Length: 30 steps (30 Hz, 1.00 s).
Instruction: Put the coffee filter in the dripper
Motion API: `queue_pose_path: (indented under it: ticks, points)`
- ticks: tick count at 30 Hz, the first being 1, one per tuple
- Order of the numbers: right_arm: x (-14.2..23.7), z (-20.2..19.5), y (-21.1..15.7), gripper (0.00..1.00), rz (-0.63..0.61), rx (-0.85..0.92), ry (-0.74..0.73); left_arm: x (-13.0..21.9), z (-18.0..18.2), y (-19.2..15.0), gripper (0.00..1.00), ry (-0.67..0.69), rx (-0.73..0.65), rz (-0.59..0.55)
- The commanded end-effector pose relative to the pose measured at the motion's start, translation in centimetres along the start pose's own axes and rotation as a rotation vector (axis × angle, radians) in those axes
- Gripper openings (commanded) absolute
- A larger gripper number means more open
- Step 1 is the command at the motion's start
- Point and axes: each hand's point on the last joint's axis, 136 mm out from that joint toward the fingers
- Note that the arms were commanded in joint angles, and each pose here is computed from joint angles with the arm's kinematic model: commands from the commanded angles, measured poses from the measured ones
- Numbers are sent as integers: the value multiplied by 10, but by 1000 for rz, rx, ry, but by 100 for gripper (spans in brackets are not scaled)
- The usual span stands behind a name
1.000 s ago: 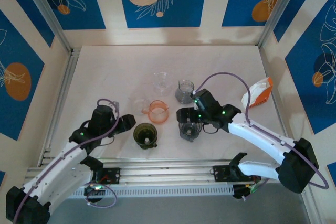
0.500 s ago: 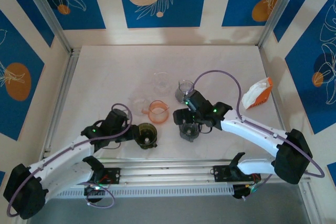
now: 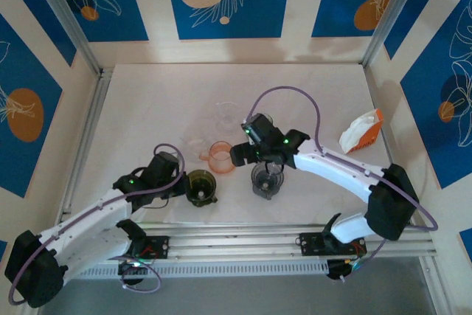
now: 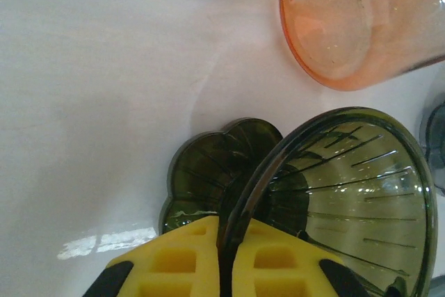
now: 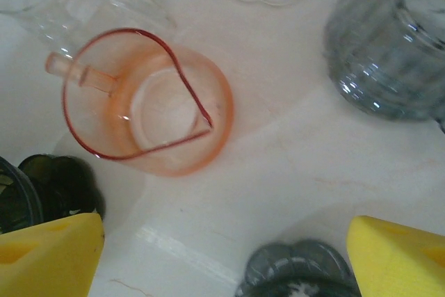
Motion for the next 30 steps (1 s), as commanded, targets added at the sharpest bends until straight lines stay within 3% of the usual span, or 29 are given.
queue_pose_path:
  ticks: [1,6,17,23,30]
  points:
    - [-6,23,16,91,9,67,93,12,13,3,0,81,22,-20]
    - [-25,34,35,94,24,92,114,19,34,3,0,169,62,-43]
    - [-69,42,63,99,76,110,112,14,59,4,1,175,197,-35]
    - [-87,51,62,99,111,123,122,17,56,7,36,144,210,-52]
    - [-95,51,50,98,152,134,117,41,37,25,58,59,209,-136]
Point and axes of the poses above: each hand's point on the last joint's axis, 136 mm out from that joint toward the fingers, its own x axis back along the fingers, its own z axis along the line the jaws close on, y = z × x, and after that the axes turned 3 degrees about -x, right-handed
